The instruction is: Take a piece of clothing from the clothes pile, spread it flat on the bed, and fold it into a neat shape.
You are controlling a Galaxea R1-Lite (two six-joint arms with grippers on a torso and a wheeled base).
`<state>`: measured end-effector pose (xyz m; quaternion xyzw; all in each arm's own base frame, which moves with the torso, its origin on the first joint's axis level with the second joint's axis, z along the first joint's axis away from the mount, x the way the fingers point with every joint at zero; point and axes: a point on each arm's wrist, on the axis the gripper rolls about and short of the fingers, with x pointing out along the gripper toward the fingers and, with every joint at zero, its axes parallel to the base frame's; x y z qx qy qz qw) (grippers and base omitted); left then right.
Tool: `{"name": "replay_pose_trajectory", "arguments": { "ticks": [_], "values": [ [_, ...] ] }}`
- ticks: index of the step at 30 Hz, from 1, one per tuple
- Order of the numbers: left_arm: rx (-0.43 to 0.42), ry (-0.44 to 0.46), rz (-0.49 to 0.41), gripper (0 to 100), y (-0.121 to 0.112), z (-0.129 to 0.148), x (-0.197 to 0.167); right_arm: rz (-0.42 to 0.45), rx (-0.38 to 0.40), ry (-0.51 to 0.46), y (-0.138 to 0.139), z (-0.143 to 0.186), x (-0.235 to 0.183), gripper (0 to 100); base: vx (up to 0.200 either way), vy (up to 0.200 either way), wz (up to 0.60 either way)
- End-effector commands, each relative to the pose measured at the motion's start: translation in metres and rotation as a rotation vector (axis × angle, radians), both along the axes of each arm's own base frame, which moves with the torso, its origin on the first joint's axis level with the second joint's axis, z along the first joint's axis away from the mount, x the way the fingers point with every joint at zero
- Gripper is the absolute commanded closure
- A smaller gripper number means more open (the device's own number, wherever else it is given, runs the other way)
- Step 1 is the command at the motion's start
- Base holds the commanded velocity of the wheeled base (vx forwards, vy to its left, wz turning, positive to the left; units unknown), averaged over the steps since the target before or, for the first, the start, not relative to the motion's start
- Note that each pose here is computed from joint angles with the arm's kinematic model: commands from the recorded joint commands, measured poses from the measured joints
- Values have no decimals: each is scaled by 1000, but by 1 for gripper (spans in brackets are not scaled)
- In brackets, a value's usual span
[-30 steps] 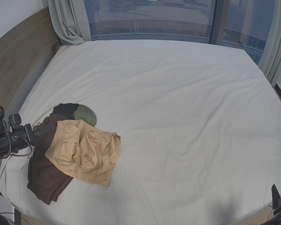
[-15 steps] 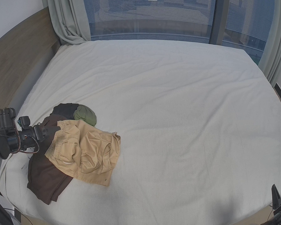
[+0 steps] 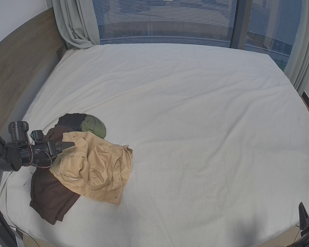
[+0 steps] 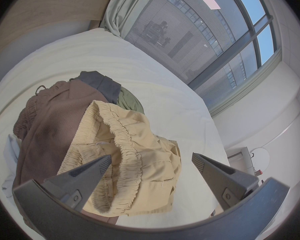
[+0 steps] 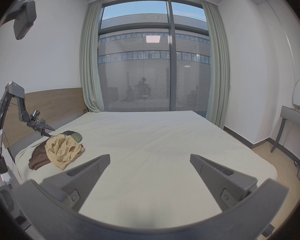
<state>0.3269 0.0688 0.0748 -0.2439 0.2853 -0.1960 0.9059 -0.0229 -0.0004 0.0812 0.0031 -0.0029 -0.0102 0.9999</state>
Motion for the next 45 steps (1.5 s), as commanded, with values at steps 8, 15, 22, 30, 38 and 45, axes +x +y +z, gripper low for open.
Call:
{"name": "replay_pose_trajectory", "arguments": {
  "ticks": [8, 15, 22, 30, 38, 45],
  "values": [
    [-13, 40, -52, 0, -15, -18, 15, 0, 0, 9, 0, -5, 1, 0, 0, 0, 0],
    [-17, 44, -77, 0, -24, -19, 16, 0, 0, 9, 0, -5, 1, 0, 0, 0, 0],
    [-16, 52, -79, 0, -24, -23, 16, 0, 0, 9, 0, -5, 1, 0, 0, 0, 0],
    [-21, 65, -93, 100, -24, -27, 12, 0, 0, 10, 0, -5, 1, 0, 0, 0, 0],
    [-89, 12, -169, 100, -26, -16, -2, 0, 0, 10, 0, -5, 1, 0, 0, 0, 0],
    [-177, 4, -147, 100, -34, 16, -15, 0, 0, 9, 0, -5, 1, 0, 0, 0, 0]
  ]
}}
